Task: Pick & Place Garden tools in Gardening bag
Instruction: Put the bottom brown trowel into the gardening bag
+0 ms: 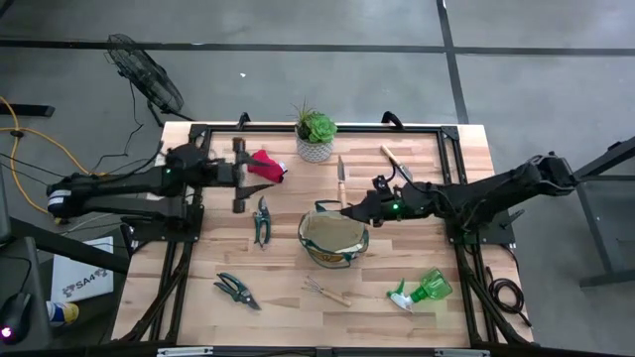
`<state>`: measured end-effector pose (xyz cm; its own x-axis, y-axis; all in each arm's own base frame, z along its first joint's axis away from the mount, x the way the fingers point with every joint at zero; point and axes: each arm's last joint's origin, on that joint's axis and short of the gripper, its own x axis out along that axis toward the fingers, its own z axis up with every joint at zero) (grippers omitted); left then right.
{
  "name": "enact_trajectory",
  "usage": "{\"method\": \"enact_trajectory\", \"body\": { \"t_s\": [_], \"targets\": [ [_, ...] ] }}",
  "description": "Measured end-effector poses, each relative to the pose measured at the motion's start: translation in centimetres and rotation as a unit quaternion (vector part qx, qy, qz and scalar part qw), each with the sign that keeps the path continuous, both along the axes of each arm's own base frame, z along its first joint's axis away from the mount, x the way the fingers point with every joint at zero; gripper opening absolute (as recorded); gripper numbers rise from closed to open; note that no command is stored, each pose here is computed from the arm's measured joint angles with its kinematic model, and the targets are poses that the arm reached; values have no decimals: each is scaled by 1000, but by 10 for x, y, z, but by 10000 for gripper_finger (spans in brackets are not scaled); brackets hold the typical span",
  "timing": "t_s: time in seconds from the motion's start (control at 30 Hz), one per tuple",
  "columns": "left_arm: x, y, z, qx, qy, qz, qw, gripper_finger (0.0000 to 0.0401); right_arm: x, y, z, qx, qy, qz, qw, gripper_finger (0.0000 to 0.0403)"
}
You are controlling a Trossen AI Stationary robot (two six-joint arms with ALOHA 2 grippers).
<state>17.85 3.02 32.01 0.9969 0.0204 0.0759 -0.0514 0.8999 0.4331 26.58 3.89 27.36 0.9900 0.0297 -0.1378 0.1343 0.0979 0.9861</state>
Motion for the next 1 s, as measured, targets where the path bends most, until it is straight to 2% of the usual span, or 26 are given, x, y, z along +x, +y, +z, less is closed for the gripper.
{"method": "enact_trajectory", "body": {
  "t_s": [0.17, 0.37, 0.5, 0.67, 0.87, 1.0],
  "targets": [
    [34, 6, 15, 103, 30, 5, 994, 214, 6, -2, 1, 5, -30, -7, 1000, 59],
    [66, 6, 21, 205, 47, -2, 978, 214, 7, -3, 8, 19, -65, -20, 997, 59],
    [84, -3, 19, 292, 56, -2, 955, 214, 7, -3, 12, 28, -84, -22, 996, 59],
    [107, -15, 6, 402, 60, 33, 913, 214, 7, -3, 11, 47, -82, -19, 995, 59],
    [133, -26, -6, 460, 34, 86, 883, 214, 7, -3, 11, 48, -82, -16, 995, 59],
    [146, -26, -11, 479, 53, 98, 871, 214, 7, -2, 11, 44, -81, -10, 996, 59]
  ]
}}
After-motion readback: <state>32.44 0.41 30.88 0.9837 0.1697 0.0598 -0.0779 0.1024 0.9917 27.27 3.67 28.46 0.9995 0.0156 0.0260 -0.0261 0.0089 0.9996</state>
